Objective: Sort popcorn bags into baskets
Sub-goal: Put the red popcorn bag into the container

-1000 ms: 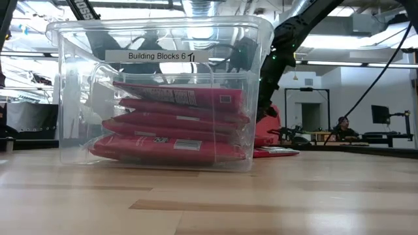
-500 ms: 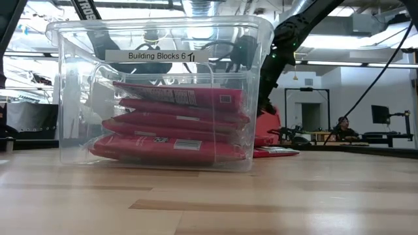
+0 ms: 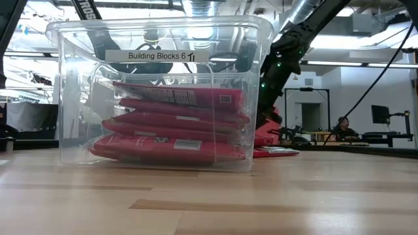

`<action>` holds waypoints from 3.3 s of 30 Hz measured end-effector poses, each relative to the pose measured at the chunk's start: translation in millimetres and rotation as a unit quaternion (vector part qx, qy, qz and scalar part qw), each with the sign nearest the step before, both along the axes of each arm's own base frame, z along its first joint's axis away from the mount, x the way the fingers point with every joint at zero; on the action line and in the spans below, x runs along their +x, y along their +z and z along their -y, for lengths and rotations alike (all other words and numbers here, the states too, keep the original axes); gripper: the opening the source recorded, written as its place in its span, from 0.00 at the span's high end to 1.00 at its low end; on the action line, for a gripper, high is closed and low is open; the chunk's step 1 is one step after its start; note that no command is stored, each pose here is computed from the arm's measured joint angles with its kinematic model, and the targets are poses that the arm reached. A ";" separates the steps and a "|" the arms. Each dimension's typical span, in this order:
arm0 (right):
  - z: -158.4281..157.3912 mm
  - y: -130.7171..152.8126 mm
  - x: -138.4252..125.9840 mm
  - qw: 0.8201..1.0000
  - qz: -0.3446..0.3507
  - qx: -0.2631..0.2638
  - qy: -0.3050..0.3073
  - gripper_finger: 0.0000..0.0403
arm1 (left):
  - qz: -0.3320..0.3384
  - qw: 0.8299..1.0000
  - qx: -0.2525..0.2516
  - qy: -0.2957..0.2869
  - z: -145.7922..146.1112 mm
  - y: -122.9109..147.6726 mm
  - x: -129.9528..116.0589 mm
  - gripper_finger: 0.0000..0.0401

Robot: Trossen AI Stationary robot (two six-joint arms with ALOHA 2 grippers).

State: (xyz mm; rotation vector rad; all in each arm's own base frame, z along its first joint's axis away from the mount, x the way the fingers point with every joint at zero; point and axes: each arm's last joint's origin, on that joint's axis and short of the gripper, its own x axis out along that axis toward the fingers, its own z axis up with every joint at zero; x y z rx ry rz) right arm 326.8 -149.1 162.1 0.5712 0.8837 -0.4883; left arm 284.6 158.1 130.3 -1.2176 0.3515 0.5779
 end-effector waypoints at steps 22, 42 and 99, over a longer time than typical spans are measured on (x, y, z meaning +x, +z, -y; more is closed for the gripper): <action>0.9 1.7 9.3 0.999 -0.031 -0.027 0.035 0.96 | -0.002 1.000 0.001 -0.012 4.7 -0.3 2.2 0.43; -3.7 -31.7 47.7 0.995 -0.014 0.001 0.097 0.94 | 0.018 0.994 -0.017 -0.106 5.6 2.1 0.0 0.49; -40.1 -12.5 50.5 0.983 -0.027 -0.026 0.181 0.98 | -0.090 0.983 0.032 -0.156 -8.9 -16.7 5.8 0.25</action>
